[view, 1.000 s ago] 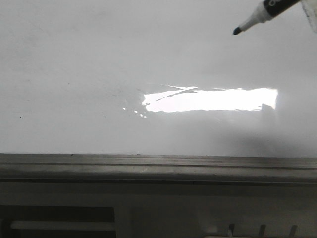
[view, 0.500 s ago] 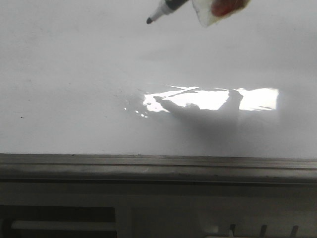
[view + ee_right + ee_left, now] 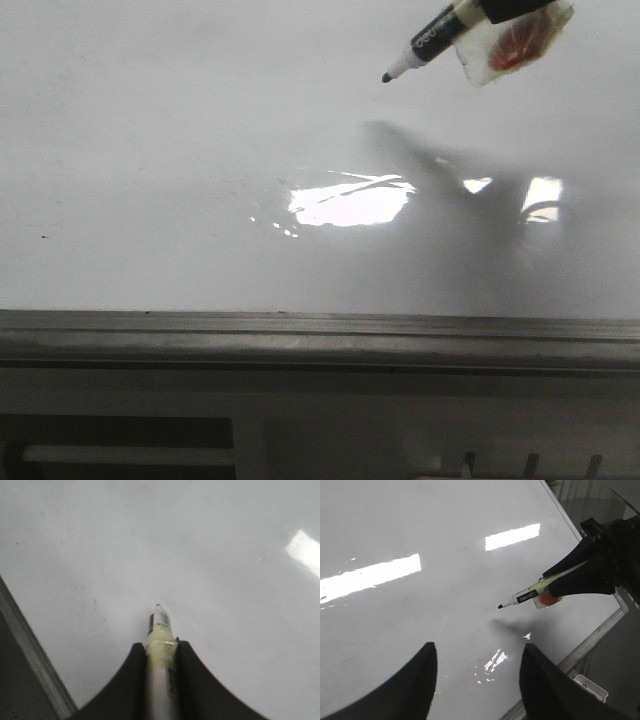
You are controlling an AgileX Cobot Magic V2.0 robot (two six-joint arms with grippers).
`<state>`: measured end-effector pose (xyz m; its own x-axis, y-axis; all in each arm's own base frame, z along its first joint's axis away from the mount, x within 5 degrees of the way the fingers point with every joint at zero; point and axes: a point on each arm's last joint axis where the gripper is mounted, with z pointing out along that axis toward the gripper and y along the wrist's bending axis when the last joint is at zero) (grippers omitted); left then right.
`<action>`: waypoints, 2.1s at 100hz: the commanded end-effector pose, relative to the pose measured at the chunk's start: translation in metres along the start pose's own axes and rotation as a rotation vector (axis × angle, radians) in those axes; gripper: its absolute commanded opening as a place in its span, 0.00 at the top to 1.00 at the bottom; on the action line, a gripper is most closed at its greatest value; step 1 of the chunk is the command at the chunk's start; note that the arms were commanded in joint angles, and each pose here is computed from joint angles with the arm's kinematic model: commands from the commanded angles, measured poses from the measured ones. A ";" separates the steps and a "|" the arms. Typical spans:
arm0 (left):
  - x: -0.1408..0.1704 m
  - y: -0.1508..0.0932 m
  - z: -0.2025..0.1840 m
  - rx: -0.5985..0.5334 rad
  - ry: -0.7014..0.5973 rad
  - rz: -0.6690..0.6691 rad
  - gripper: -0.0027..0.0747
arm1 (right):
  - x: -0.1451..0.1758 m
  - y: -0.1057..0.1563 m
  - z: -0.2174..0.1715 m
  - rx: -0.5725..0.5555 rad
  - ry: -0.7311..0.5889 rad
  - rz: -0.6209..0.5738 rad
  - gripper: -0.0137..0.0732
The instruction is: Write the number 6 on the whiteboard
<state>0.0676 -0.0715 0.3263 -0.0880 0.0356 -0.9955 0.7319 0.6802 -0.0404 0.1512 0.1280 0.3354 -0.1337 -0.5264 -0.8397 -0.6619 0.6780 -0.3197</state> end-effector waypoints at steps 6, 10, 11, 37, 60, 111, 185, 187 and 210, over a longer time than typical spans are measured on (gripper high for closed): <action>-0.014 0.003 -0.002 -0.034 -0.079 -0.025 0.52 | -0.013 -0.013 -0.005 0.054 -0.099 0.011 0.89; -0.014 0.003 -0.002 -0.034 -0.079 -0.025 0.52 | -0.012 -0.015 -0.005 0.066 -0.097 0.018 0.89; -0.014 0.003 -0.002 -0.034 -0.079 -0.025 0.52 | -0.012 -0.015 -0.005 0.067 -0.096 0.019 0.89; -0.014 0.003 -0.002 -0.034 -0.079 -0.025 0.52 | -0.007 -0.018 0.006 0.075 -0.045 0.040 0.89; -0.014 0.003 -0.002 -0.034 -0.079 -0.025 0.52 | 0.001 -0.015 0.021 0.058 0.045 0.069 0.89; -0.014 0.003 -0.002 -0.034 -0.079 -0.025 0.52 | 0.017 0.015 0.018 -0.064 0.289 0.063 0.89; -0.014 0.003 -0.002 -0.034 -0.079 -0.025 0.52 | -0.010 0.009 0.030 -0.022 0.183 0.099 0.89; -0.014 0.003 -0.002 -0.034 -0.079 -0.025 0.52 | -0.010 0.009 0.030 -0.022 0.184 0.099 0.89; -0.014 0.003 -0.002 -0.034 -0.079 -0.025 0.52 | -0.011 0.010 0.029 -0.031 0.184 0.119 0.89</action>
<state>0.0676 -0.0715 0.3263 -0.0880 0.0356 -0.9955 0.7319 0.6802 -0.0404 0.1642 0.1545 0.3203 -0.3813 -0.5364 -0.7529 -0.6603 0.7281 -0.1843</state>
